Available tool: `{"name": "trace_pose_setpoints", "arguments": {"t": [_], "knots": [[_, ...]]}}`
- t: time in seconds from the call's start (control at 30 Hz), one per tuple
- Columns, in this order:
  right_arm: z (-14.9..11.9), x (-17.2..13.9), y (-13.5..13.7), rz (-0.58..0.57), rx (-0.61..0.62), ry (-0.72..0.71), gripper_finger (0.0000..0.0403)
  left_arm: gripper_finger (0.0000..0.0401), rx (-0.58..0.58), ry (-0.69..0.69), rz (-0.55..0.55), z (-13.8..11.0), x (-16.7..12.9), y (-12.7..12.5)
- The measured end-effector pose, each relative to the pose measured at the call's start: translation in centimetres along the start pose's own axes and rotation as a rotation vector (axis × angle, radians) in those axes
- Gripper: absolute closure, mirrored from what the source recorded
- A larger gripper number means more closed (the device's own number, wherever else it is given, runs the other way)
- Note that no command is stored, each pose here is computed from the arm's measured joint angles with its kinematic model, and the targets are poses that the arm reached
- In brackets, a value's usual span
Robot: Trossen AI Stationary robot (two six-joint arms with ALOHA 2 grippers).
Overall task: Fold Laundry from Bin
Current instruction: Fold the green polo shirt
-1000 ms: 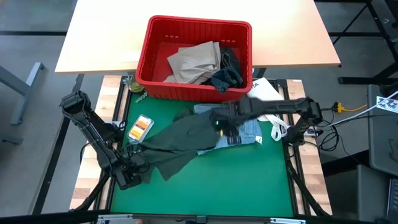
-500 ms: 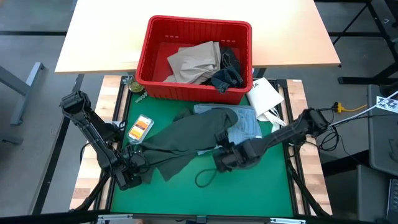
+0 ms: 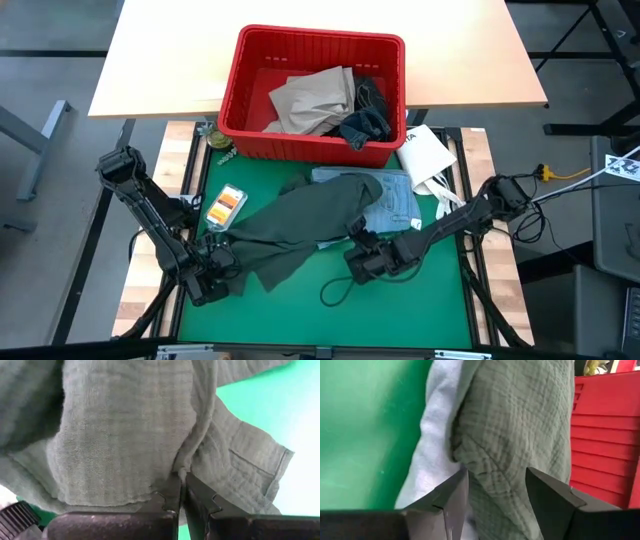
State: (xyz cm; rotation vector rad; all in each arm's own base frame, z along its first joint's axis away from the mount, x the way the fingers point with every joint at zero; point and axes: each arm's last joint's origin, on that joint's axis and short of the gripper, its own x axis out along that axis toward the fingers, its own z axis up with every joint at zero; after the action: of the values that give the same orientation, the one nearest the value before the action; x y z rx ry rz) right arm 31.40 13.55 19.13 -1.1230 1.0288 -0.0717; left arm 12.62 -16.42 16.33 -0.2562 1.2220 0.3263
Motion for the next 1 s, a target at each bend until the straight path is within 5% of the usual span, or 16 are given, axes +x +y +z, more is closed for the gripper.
{"name": "trace_pose_setpoints", "arguments": {"t": [0.7,1.0], "knots": [[0.6,2.0,1.6,-0.046,-0.047,0.012,0.0212,0.0393,-0.003,-0.019,-0.01,0.1,0.0,-0.1],[0.6,2.2,1.3,-0.044,-0.02,0.006,0.0334,0.0393,-0.003,-0.019,-0.01,0.1,0.0,-0.1]]}}
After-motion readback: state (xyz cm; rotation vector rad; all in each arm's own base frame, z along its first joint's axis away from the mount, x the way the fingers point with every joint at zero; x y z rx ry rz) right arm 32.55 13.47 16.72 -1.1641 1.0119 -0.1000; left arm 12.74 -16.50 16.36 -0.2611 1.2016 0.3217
